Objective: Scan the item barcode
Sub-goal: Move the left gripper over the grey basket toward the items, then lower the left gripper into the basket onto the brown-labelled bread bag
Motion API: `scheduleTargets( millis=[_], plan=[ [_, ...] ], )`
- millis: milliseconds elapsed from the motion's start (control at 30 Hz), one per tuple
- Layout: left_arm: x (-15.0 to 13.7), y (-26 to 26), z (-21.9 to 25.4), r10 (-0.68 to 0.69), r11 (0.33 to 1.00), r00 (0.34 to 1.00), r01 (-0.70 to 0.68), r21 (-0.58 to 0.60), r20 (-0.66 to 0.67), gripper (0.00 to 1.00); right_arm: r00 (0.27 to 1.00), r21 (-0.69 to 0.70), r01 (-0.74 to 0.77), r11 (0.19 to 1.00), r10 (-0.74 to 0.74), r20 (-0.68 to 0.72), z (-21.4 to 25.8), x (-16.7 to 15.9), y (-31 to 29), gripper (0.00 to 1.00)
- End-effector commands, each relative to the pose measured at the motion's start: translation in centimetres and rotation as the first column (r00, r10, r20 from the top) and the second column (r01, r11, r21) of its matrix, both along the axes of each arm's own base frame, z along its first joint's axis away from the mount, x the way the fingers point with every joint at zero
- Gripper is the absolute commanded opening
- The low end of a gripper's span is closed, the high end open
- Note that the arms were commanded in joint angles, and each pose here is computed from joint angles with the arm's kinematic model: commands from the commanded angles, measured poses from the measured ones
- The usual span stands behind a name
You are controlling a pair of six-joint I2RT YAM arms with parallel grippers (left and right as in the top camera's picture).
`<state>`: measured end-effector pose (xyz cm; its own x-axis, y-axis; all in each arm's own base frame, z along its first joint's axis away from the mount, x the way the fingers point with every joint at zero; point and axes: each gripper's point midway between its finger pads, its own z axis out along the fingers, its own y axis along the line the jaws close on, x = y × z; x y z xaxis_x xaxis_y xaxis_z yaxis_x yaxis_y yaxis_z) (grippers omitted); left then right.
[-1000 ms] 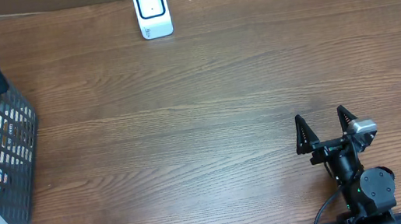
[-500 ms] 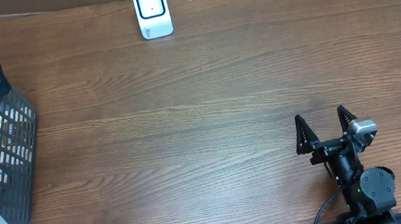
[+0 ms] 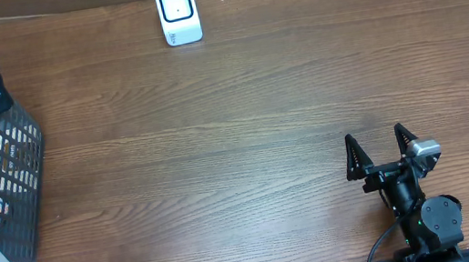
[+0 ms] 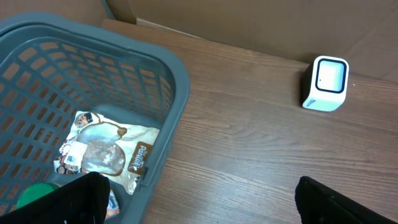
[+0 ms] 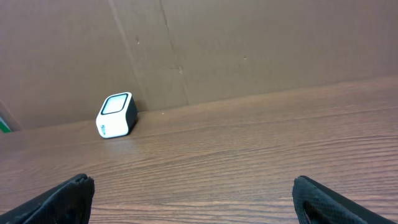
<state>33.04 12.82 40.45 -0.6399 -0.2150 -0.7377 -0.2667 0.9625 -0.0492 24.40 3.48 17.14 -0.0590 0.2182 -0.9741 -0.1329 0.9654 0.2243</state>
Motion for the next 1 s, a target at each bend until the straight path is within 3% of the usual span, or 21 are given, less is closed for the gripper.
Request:
scheduleTargets(
  millis=[0,567,800,967],
  plan=[
    [0.1,-0.2,-0.3,-0.028,1.0,1.0,0.028,0.0,-0.007,1.0,1.0,0.002,0.003,1.0,-0.003,0.007,-0.1,0.0,-0.1,1.0],
    [2.9,3.8,-3.6,0.055,0.998,0.995,-0.056,-0.011,-0.078,0.97,1.0,0.002,0.003,1.0,-0.003,0.007,-0.1,0.0,-0.1,1.0],
    [0.5,8.0,-5.0,0.261,0.96,0.957,-0.271,-0.071,-0.126,0.88,1.0,0.002,0.003,1.0,-0.003,0.007,-0.1,0.0,-0.1,1.0],
    [-1.6,11.1,-5.4,0.366,0.914,0.922,-0.382,-0.138,-0.127,0.88,1.0,0.002,0.003,1.0,-0.003,0.007,-0.1,0.0,-0.1,1.0]
  ],
)
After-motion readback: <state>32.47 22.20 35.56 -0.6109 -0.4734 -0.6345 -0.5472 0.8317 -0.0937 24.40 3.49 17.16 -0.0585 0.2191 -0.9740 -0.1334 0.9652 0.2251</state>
